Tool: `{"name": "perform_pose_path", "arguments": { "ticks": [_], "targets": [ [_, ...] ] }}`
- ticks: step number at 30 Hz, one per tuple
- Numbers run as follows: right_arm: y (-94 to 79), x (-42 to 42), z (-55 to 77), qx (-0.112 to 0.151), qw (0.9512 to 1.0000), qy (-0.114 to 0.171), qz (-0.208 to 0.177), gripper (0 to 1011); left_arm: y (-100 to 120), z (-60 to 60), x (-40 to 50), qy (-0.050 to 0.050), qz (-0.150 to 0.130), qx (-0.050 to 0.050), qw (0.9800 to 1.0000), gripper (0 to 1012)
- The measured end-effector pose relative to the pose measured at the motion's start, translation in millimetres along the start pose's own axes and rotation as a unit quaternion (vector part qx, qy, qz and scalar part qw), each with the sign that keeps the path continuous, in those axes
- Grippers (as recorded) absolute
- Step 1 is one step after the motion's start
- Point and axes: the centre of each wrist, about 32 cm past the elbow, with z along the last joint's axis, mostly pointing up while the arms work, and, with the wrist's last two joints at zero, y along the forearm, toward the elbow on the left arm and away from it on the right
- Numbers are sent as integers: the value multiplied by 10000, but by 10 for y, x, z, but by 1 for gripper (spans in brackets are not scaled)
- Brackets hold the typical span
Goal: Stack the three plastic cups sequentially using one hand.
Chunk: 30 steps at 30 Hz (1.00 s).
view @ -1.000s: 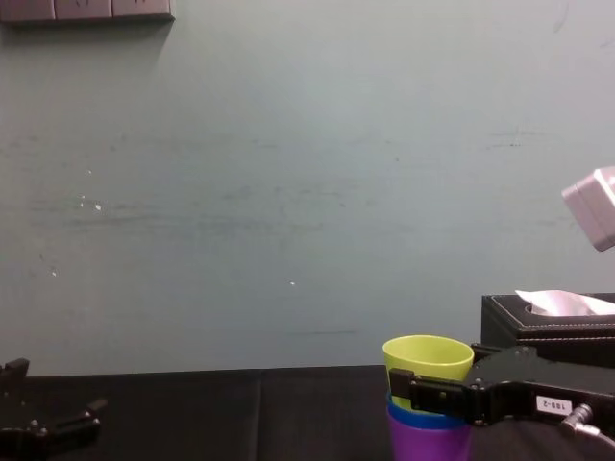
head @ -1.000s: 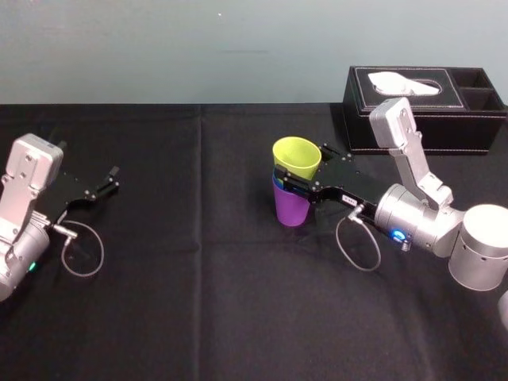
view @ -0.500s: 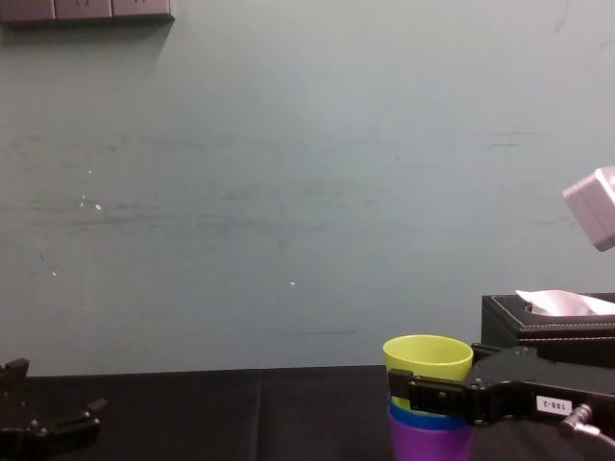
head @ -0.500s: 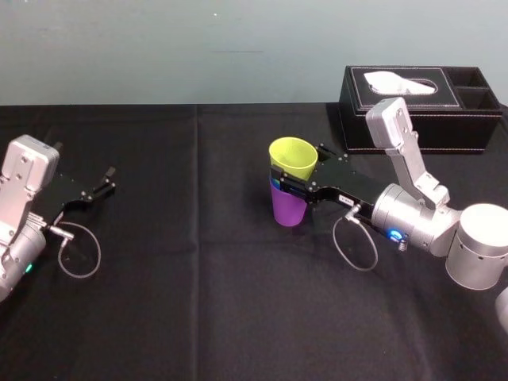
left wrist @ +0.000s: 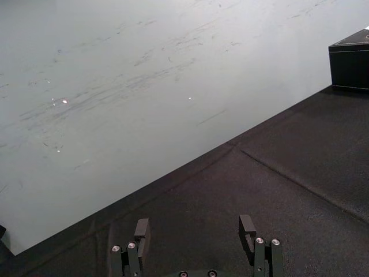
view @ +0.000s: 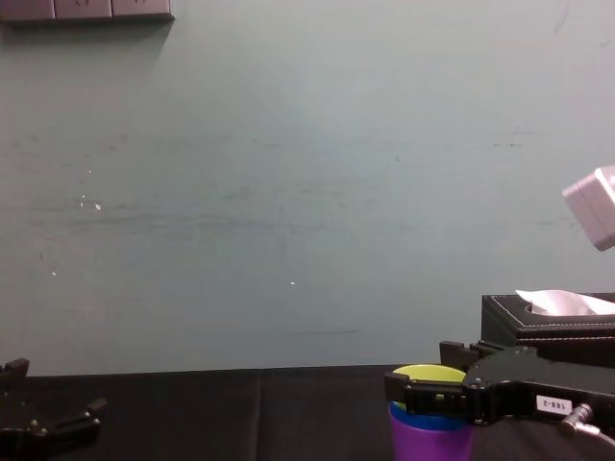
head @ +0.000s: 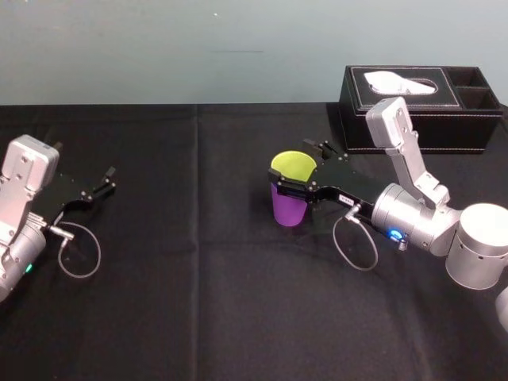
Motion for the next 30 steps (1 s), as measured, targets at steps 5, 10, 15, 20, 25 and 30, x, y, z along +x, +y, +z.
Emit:
{"name": "perform_pose_path", "arguments": {
  "ticks": [5, 10, 15, 20, 25, 30],
  "targets": [
    [-5, -2, 5, 10, 10000, -10, 0, 1003, 0, 0, 0, 0, 0, 0, 10000, 1011],
    [-112, -40, 58, 179, 9997, -63, -138, 1003, 0, 0, 0, 0, 0, 0, 10000, 1011],
    [-252, -98, 109, 335, 9983, -81, -479, 1003, 0, 0, 0, 0, 0, 0, 10000, 1011],
    [-369, -149, 104, 365, 9940, -132, -1018, 1003, 0, 0, 0, 0, 0, 0, 10000, 1011],
    [-457, -194, 39, 309, 9869, -154, -1578, 1003, 0, 0, 0, 0, 0, 0, 10000, 1011],
    [-496, -258, -80, 159, 9748, -279, -2207, 1003, 0, 0, 0, 0, 0, 0, 10000, 1011]
  ]
}}
